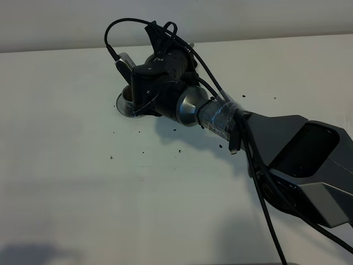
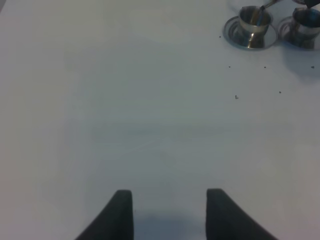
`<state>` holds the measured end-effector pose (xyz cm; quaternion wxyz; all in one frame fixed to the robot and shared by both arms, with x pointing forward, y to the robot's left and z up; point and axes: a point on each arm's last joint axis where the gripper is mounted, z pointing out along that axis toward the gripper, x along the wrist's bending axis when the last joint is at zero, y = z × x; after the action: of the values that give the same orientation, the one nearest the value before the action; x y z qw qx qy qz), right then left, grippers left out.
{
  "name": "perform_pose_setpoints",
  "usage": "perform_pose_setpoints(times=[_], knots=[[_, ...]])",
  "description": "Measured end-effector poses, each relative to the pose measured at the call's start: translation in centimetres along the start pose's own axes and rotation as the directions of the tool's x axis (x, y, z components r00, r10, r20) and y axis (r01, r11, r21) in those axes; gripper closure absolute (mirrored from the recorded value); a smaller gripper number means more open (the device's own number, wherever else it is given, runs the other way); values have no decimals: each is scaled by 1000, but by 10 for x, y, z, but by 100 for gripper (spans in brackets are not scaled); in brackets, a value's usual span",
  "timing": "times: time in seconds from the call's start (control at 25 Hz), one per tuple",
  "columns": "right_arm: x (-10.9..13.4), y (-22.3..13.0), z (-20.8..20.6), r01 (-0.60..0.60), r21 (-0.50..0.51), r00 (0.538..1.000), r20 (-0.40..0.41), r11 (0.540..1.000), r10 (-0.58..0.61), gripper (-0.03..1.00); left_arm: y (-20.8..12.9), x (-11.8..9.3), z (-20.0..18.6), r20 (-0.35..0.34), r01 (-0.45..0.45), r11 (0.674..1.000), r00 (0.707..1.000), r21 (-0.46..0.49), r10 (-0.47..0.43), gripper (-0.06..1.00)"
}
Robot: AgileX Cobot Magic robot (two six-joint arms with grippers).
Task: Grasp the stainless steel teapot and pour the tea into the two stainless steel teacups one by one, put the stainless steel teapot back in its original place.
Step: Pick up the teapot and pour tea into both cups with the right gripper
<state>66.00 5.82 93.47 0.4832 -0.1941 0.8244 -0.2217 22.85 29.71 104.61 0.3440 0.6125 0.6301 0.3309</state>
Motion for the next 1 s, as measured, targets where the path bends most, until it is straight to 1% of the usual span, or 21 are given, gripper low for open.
perform_pose_setpoints(times=[0.28,0.6,1.0], knots=[[-2,-2,0,20,18,999,24,1000,-21,79,0,0,0,0,0,1000,1000,0,0,57],[-3,-3,0,32,29,999,35,999,-33,79,0,0,0,0,0,1000,1000,0,0,57],[-4,-5,0,76,52,996,41,996,-78,79,0,0,0,0,0,1000,1000,0,0,57]])
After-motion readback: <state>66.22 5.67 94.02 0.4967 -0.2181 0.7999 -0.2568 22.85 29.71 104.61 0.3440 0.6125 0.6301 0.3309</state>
